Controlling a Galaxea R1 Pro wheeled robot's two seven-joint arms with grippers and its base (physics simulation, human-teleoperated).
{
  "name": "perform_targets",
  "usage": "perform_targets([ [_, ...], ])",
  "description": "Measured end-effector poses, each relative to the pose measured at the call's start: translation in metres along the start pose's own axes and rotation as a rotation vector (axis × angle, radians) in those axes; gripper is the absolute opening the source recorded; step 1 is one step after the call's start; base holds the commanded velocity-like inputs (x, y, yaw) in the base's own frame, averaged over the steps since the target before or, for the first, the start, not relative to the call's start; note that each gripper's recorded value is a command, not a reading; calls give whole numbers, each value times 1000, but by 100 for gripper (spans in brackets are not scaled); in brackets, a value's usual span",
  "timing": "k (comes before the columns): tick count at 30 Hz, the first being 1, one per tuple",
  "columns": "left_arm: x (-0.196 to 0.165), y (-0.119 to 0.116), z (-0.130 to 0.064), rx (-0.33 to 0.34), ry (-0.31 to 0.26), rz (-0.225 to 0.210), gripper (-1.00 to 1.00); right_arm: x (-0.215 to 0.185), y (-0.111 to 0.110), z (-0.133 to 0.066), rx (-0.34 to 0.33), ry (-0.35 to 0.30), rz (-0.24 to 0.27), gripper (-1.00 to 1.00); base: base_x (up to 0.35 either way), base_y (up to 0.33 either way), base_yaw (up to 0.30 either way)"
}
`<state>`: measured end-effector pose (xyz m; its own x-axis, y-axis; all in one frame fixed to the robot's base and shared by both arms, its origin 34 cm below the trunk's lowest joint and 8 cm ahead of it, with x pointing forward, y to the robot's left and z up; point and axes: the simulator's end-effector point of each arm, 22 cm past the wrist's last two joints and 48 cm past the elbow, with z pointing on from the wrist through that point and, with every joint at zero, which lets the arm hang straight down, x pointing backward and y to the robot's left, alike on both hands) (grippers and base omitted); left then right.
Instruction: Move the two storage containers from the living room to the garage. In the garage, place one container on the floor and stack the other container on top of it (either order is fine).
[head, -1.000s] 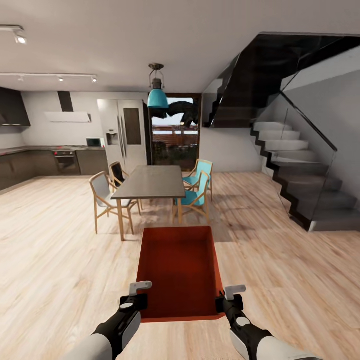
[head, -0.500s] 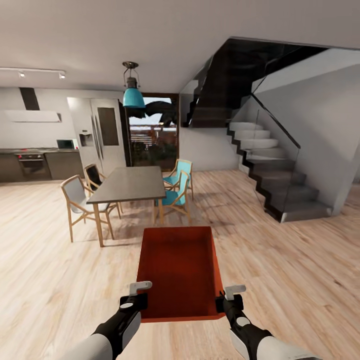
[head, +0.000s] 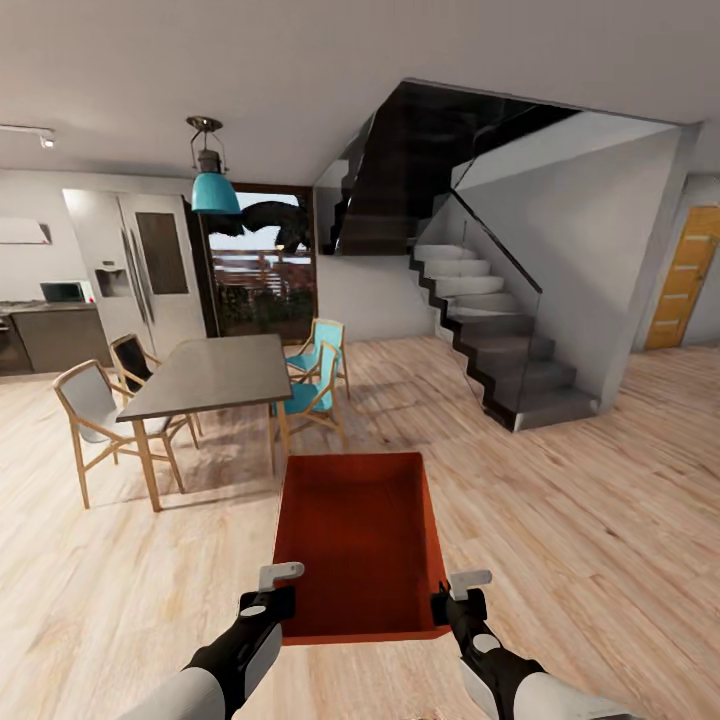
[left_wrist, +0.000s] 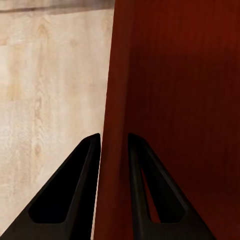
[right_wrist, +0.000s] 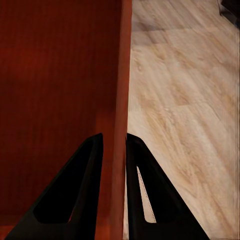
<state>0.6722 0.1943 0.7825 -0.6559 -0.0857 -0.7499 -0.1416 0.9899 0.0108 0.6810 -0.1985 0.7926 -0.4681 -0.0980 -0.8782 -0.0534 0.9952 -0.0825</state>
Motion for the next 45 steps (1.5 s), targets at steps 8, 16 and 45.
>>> perform_targets([
  [8, 0, 0, 0, 0, 0, 0, -100, 0, 0, 0, 0, 0, 0, -100, 14, 0, -282],
  [16, 0, 0, 0, 0, 0, 0, -100, 0, 0, 0, 0, 0, 0, -100, 89, 0, -282],
  [45, 0, 0, -1, 0, 0, 1, -100, 0, 0, 0, 0, 0, 0, -100, 213, 0, -282],
])
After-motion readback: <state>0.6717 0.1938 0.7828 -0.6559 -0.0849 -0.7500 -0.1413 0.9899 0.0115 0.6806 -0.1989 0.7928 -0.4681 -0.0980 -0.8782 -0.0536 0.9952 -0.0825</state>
